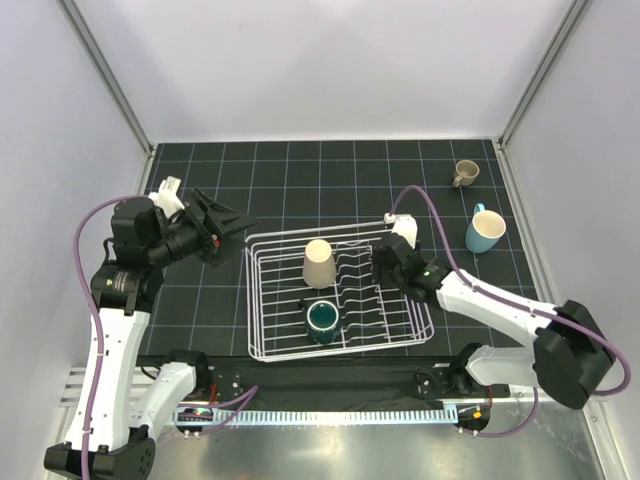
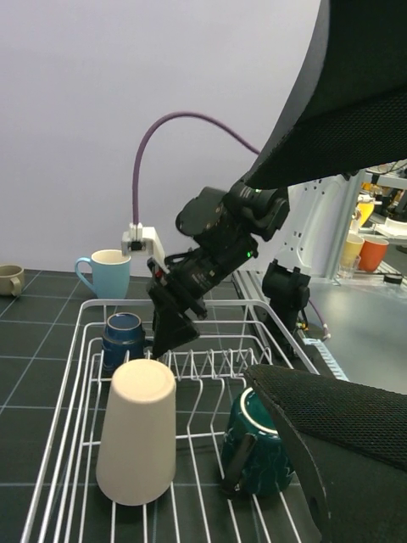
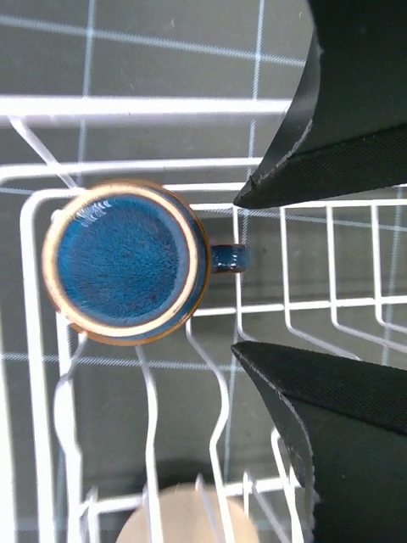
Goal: Load the cups into the dish rack
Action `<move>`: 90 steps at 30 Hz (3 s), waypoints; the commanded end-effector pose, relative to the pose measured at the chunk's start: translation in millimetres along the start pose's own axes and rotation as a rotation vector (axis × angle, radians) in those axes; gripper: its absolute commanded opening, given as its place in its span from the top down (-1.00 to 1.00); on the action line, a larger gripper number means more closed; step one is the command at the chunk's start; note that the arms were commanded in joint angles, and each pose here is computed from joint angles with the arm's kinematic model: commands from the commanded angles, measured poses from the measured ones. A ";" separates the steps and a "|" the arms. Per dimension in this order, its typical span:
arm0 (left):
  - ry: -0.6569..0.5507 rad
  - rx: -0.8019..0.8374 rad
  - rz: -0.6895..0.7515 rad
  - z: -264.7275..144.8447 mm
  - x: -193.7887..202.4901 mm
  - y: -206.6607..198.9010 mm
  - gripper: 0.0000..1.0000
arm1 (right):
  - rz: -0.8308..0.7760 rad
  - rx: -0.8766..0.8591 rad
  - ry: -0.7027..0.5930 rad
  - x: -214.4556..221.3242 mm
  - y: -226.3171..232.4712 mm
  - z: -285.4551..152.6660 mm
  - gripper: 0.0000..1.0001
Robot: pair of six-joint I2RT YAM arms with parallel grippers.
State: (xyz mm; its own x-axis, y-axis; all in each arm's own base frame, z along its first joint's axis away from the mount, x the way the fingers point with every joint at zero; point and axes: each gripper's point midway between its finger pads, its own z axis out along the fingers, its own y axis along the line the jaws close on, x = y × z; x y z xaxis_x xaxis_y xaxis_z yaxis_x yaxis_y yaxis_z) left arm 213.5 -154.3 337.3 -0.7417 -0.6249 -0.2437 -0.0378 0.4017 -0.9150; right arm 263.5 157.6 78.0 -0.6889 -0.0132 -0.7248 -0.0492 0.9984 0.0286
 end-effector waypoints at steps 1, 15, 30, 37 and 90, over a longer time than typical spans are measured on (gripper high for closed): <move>0.027 0.020 0.014 -1.3 4.9 -3.1 -0.63 | 0.072 -0.062 -0.120 -51.9 12.3 -31.9 -0.35; 0.006 -0.037 0.011 0.6 1.1 8.3 -0.57 | 0.100 -0.169 -0.207 -122.0 30.4 -74.5 -0.28; 0.021 -0.868 0.023 -9.1 27.9 182.6 -0.20 | 0.070 -0.144 0.034 -111.3 -21.5 -82.5 -0.29; 0.030 -0.987 0.109 7.5 24.0 210.8 -0.18 | 0.208 -0.185 0.081 -103.8 -45.0 -80.1 -0.32; 0.085 -0.990 0.324 69.9 -2.4 200.2 0.84 | 0.222 -0.183 0.320 -59.5 -39.3 -49.2 -0.21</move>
State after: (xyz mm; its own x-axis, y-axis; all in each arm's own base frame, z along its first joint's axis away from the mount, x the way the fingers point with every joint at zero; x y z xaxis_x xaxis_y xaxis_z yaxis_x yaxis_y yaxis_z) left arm 225.7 -117.4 116.7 -0.9092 -0.3213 -0.2647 -0.3149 0.9467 -0.0672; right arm 260.8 115.6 124.3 -0.9163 0.1320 -0.3782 0.0206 0.9584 0.2847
